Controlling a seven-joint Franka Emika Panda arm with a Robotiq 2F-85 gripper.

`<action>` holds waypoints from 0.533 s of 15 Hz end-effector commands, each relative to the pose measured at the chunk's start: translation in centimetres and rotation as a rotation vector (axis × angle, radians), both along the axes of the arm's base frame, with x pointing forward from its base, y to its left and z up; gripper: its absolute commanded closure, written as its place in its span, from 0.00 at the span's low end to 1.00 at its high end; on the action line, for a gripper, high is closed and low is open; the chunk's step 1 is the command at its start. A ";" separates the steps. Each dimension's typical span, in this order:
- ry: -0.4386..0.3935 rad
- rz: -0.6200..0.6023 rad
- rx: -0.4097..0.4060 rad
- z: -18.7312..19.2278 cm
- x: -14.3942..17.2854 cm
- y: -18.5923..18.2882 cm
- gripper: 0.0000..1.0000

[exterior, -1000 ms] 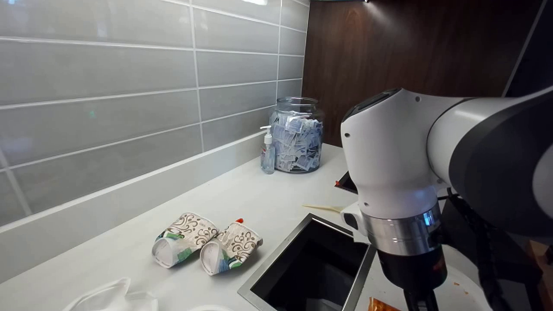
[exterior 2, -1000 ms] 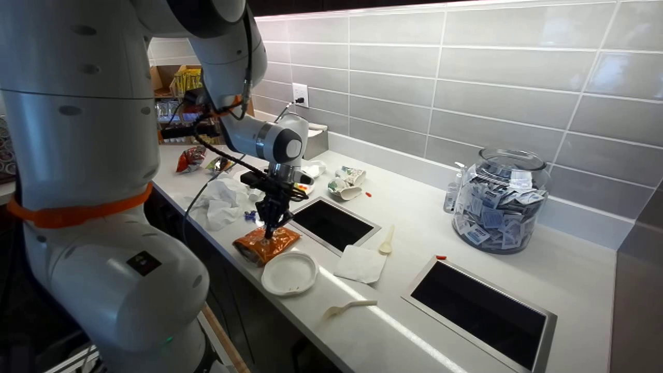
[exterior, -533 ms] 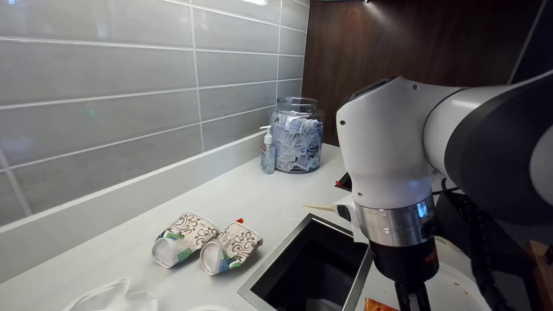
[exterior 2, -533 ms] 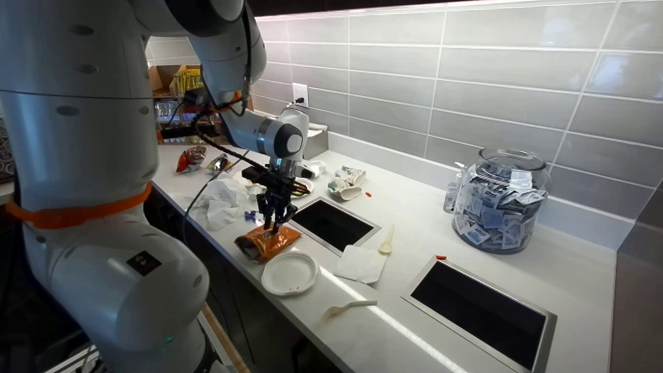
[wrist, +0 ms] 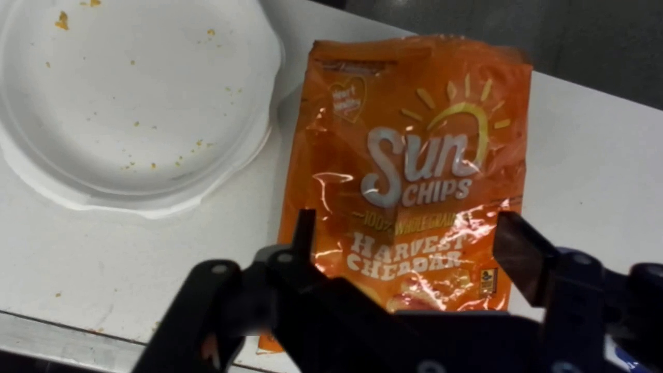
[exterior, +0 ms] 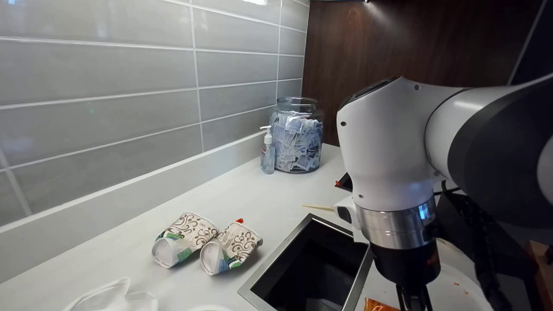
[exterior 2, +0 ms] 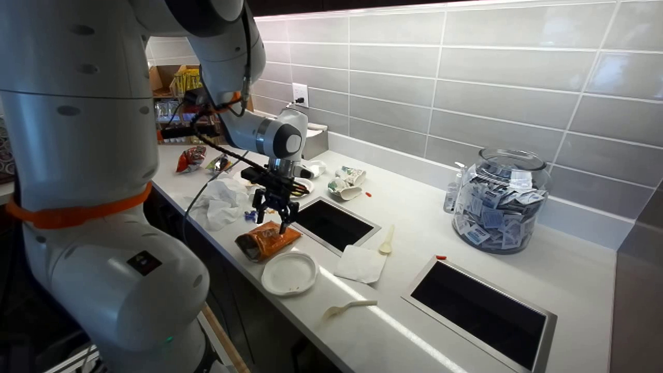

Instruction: Pour the contents from the orange packet into the left bin

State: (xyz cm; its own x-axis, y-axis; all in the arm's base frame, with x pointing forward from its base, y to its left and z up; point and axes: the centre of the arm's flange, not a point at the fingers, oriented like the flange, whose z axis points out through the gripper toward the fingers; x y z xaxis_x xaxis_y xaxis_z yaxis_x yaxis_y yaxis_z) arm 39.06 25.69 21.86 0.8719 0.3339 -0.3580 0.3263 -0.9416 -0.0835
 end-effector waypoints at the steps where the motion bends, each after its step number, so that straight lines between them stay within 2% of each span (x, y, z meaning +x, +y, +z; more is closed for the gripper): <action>1: -0.012 0.012 0.003 -1.1 -0.5 -0.1 0.00; 8: -0.008 0.011 0.007 -2.1 -0.5 -0.2 0.00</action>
State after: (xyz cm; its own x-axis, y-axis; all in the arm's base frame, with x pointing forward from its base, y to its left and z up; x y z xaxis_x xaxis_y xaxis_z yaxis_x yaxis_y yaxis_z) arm 38.85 25.59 20.80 0.8712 0.3324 -0.3614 0.3239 -0.9422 -0.0857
